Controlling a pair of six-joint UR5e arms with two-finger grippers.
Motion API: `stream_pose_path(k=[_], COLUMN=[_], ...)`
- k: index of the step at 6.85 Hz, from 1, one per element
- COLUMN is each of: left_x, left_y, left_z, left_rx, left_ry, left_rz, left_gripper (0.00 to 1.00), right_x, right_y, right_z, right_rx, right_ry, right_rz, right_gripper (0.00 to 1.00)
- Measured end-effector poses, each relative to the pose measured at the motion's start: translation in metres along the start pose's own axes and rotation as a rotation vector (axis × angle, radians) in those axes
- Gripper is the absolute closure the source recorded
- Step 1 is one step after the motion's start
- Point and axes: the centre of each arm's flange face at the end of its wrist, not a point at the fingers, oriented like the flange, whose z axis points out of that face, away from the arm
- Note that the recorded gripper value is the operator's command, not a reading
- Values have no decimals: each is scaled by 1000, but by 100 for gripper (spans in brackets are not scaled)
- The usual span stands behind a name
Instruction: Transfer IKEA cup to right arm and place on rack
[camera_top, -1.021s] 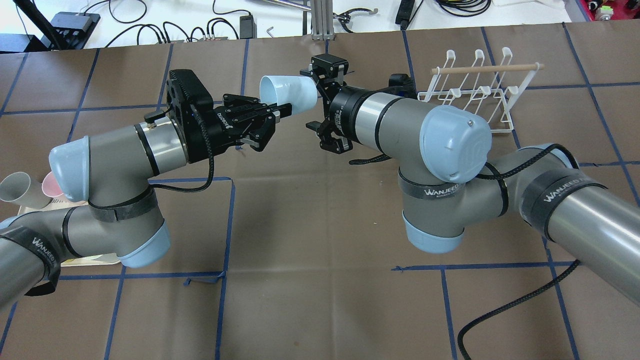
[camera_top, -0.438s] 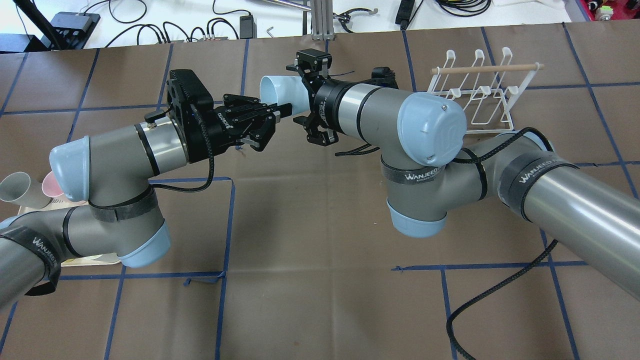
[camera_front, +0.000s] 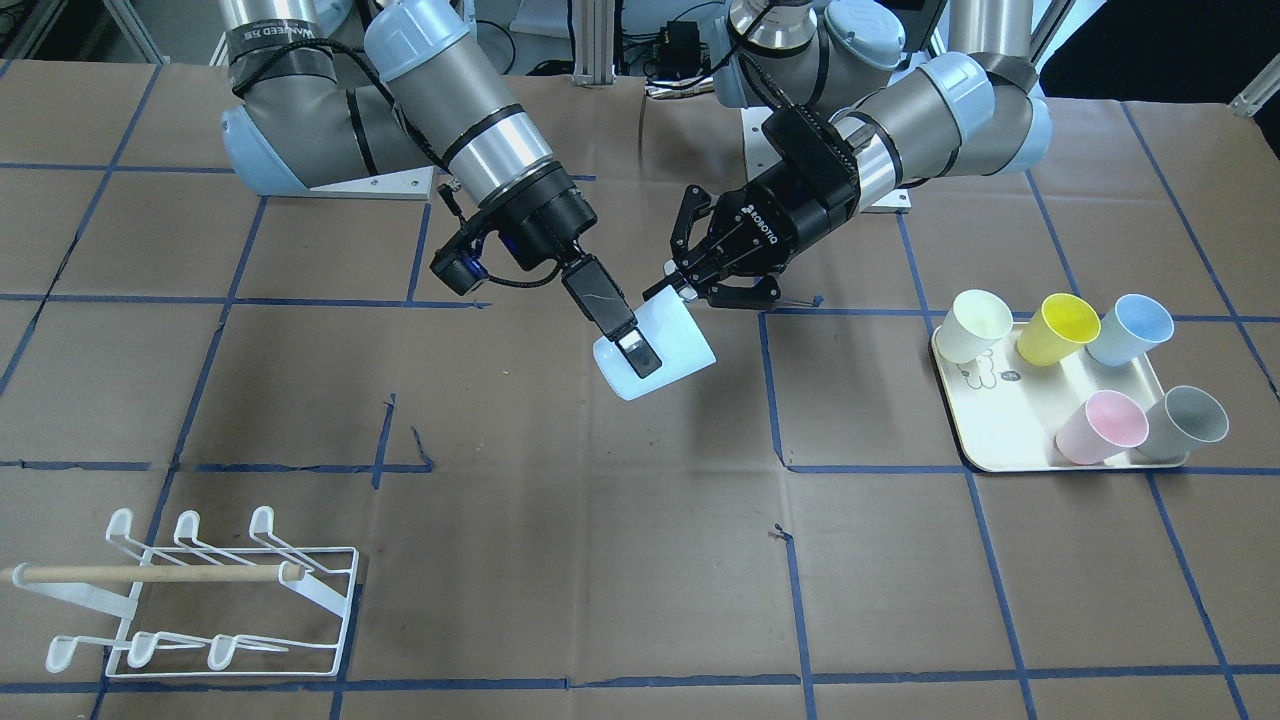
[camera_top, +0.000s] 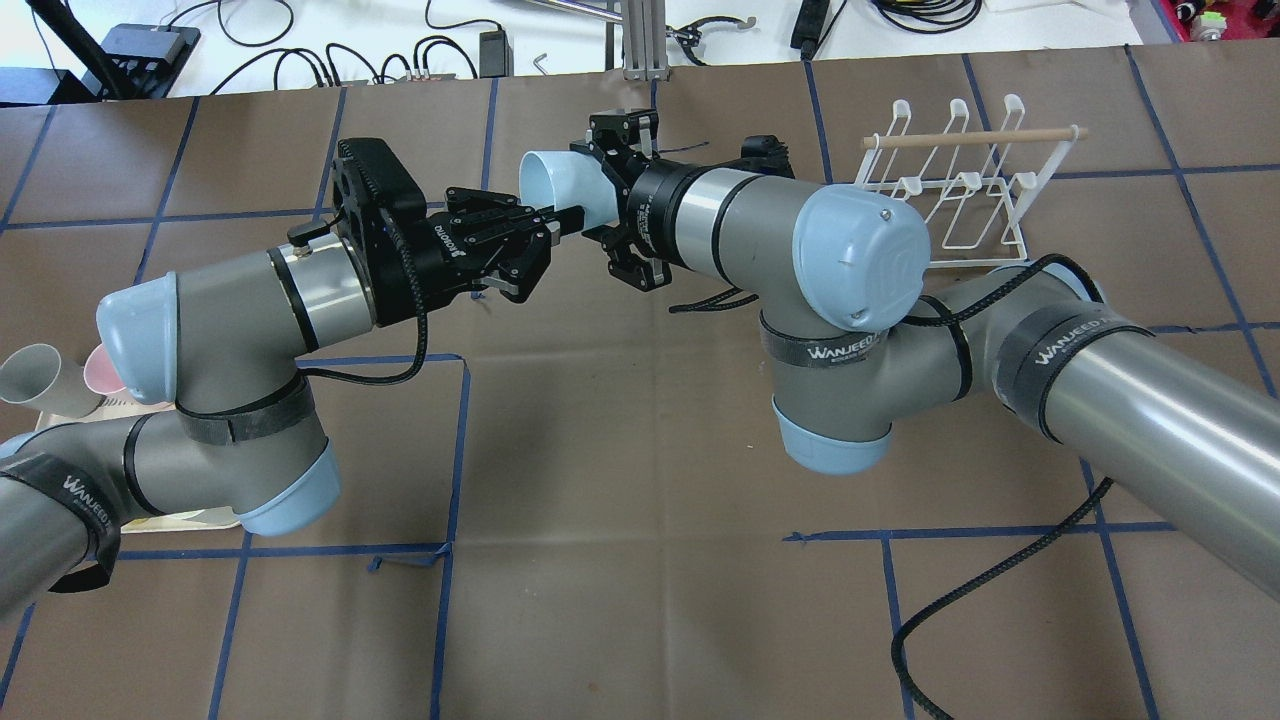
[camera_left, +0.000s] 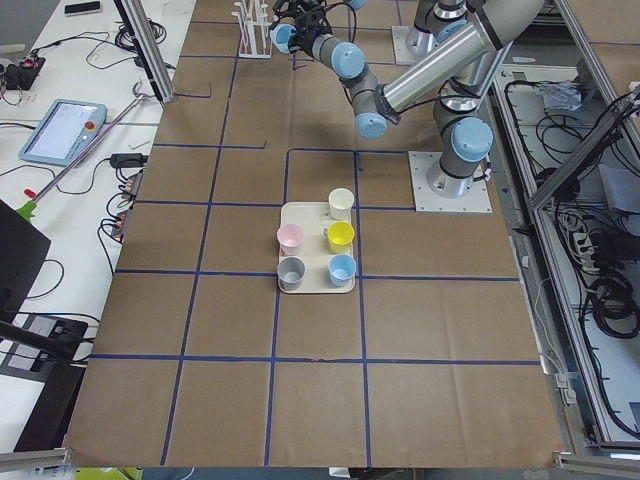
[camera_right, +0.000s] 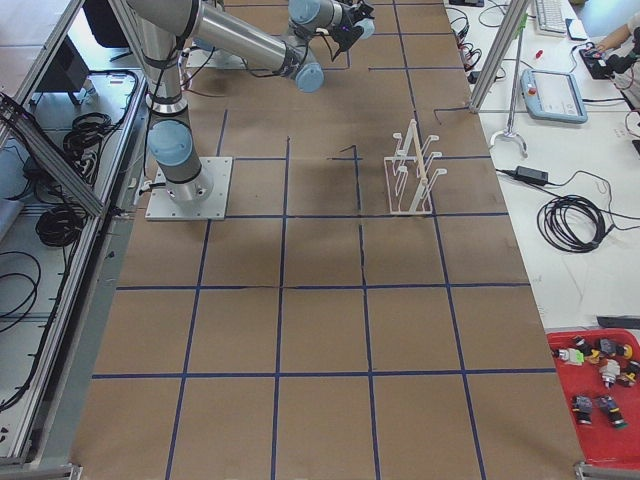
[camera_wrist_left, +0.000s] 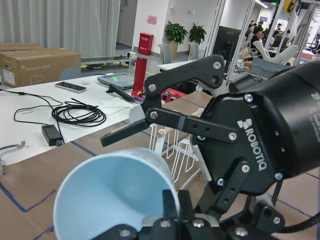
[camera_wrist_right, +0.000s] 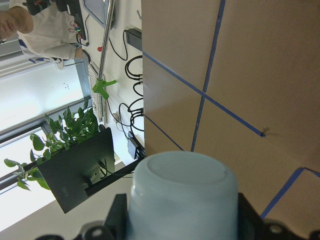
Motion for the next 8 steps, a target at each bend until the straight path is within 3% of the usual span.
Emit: stream_pose_path(k=[1, 2, 3, 4, 8], left_x=[0, 0, 0, -1, -4], left_y=[0, -1, -2, -2, -8], left_z=[0, 0, 0, 0, -9], left_rx=[1, 1, 2, 2, 15], left_ry=[0, 0, -1, -2, -22], left_rz=[1, 2, 4, 5, -18], left_gripper=[88, 48, 16, 4, 1], right_x=[-1, -2, -2, -2, -4], right_y=[1, 1, 2, 3, 0], right_z=[-1, -2, -2, -3, -2], right_rx=[-3, -6, -8, -11, -3], right_ry=[-1, -4, -5, -6, -8], right_rz=[-1, -3, -3, -4, -4], right_gripper=[59, 61, 62, 62, 73])
